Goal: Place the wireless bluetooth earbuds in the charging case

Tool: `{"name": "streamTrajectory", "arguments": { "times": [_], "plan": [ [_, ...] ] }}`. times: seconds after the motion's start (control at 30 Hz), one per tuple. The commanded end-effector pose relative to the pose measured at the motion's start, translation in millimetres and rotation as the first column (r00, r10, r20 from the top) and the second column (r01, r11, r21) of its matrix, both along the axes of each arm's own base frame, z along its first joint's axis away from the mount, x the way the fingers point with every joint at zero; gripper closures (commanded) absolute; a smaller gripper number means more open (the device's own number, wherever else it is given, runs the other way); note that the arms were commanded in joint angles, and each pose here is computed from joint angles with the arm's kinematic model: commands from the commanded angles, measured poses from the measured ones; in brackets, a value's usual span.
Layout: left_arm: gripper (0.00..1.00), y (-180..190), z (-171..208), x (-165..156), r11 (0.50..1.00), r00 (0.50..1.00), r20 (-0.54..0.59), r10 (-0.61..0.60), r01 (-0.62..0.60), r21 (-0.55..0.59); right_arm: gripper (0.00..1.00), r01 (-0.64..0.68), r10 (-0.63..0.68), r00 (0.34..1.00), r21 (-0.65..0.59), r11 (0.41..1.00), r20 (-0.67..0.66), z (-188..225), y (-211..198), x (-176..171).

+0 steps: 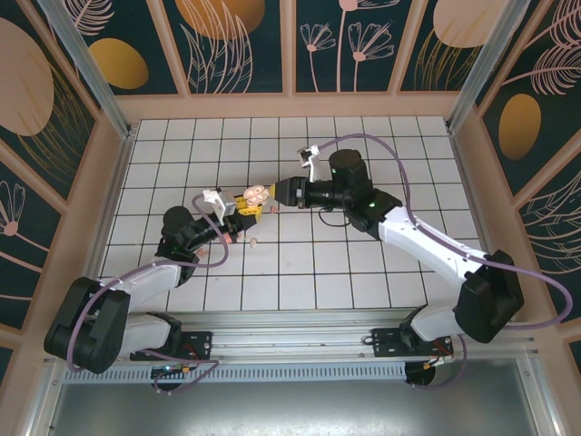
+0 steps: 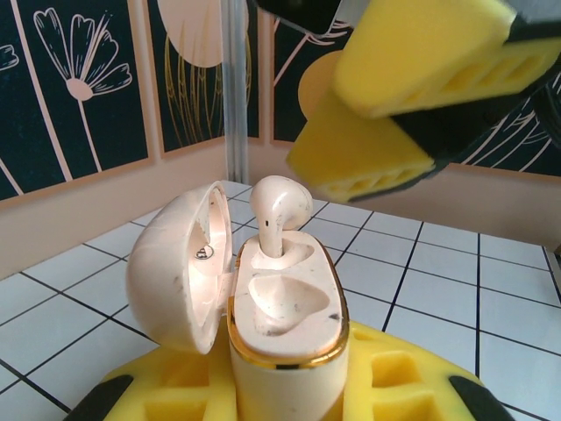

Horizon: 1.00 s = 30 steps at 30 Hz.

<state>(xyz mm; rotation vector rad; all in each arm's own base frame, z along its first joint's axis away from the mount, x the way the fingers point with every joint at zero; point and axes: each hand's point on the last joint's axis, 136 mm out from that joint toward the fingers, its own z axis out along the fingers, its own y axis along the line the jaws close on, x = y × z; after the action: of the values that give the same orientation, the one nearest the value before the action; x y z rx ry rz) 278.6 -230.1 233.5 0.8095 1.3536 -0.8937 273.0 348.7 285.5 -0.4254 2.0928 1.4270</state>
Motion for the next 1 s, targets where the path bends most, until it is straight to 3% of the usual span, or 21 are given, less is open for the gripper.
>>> {"name": "streamTrajectory", "arguments": {
  "times": [0.0,0.63,0.97],
  "plan": [
    [0.95,-3,18,-4,1.0,0.998,0.063,-0.016,0.016,-0.013,0.55,-0.039,0.039,0.999,0.053,0.998,-0.005,9,7,1],
    [0.94,-2,19,-5,1.0,0.998,0.069,-0.012,0.013,-0.015,0.74,-0.11,0.112,0.993,0.075,0.991,-0.023,5,19,-11],
    [0.94,-2,20,-5,1.0,0.997,0.07,-0.011,0.012,-0.015,0.78,-0.136,0.137,0.99,0.07,0.988,-0.015,9,26,-19]
  ]
}}
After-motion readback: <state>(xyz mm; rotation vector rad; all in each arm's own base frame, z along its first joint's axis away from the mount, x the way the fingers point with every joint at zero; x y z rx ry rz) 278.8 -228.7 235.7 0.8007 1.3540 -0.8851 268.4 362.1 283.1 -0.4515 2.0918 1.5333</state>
